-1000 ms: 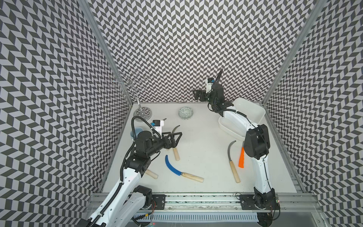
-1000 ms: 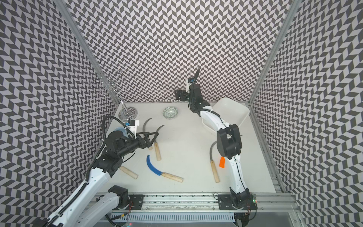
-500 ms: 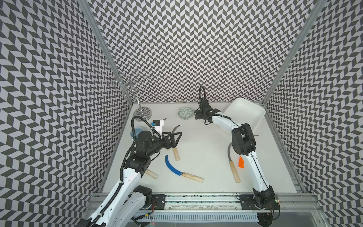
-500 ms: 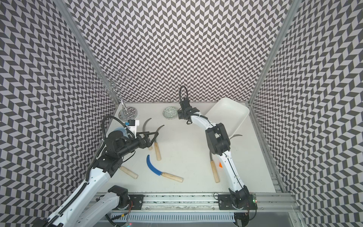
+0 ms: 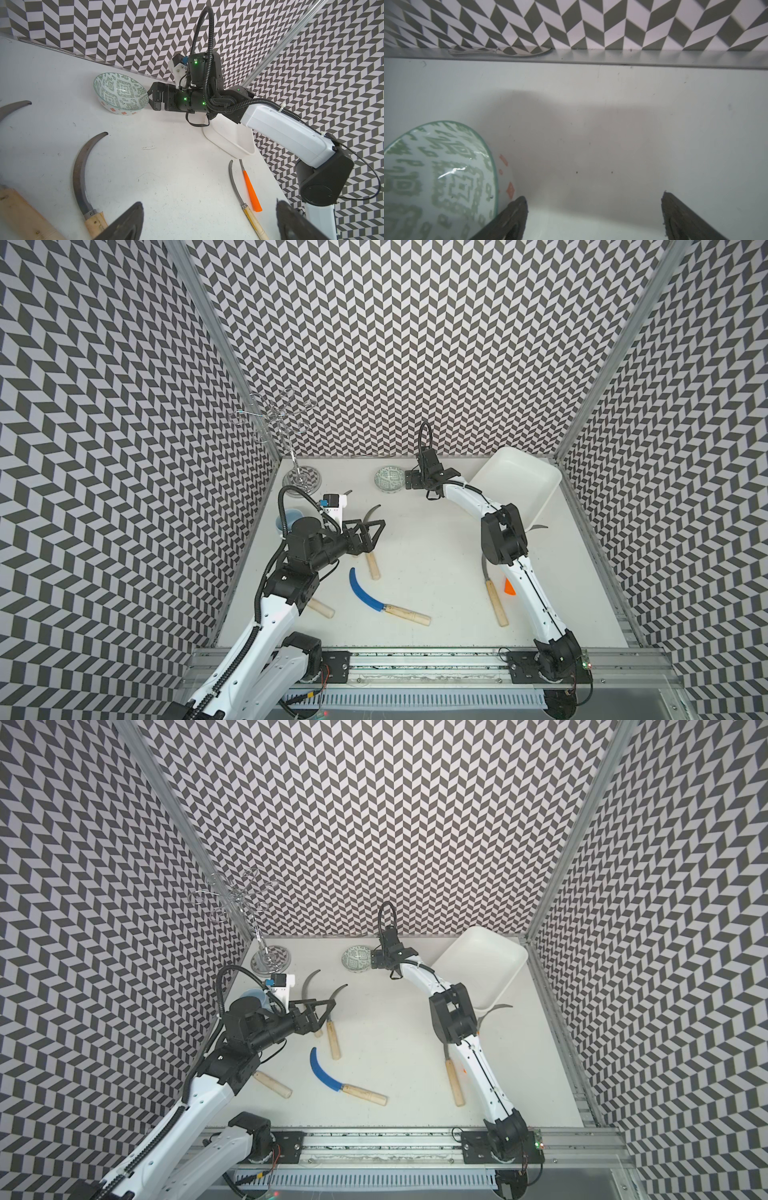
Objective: Put small sickles into storage boxes
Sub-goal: Move the distractor to the center of the board.
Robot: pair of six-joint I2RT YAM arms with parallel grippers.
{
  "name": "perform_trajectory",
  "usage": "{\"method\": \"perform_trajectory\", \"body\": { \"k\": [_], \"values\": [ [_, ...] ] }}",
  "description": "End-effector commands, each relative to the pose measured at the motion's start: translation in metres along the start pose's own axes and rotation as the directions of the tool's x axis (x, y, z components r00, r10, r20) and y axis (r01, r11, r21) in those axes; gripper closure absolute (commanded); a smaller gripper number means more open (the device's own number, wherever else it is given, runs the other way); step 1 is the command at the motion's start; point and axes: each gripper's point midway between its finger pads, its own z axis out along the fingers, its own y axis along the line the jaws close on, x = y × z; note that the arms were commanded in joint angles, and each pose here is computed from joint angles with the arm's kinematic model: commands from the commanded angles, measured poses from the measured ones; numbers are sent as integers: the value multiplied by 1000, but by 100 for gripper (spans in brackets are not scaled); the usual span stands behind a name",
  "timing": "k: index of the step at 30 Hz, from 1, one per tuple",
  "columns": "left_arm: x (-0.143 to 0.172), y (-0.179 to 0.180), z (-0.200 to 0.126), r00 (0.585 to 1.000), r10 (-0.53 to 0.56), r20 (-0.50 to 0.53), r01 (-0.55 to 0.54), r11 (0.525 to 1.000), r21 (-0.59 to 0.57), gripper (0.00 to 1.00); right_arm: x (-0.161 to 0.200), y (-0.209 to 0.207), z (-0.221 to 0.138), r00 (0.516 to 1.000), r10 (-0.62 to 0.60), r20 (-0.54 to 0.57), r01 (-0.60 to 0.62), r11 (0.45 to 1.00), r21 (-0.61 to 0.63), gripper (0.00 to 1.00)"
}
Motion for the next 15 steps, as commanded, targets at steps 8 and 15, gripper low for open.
{"method": "perform_trajectory", "body": {
  "k": [8,15],
  "values": [
    [0,0,2,1000,14,9,-14,1000,8,1,-26,112,-17,991,71,113,-19,911,-412,0],
    [-2,-1,1,1000,19,13,-19,1000,5,0,-89,55,-58,959,123,255,-55,964,-259,0]
  ]
}}
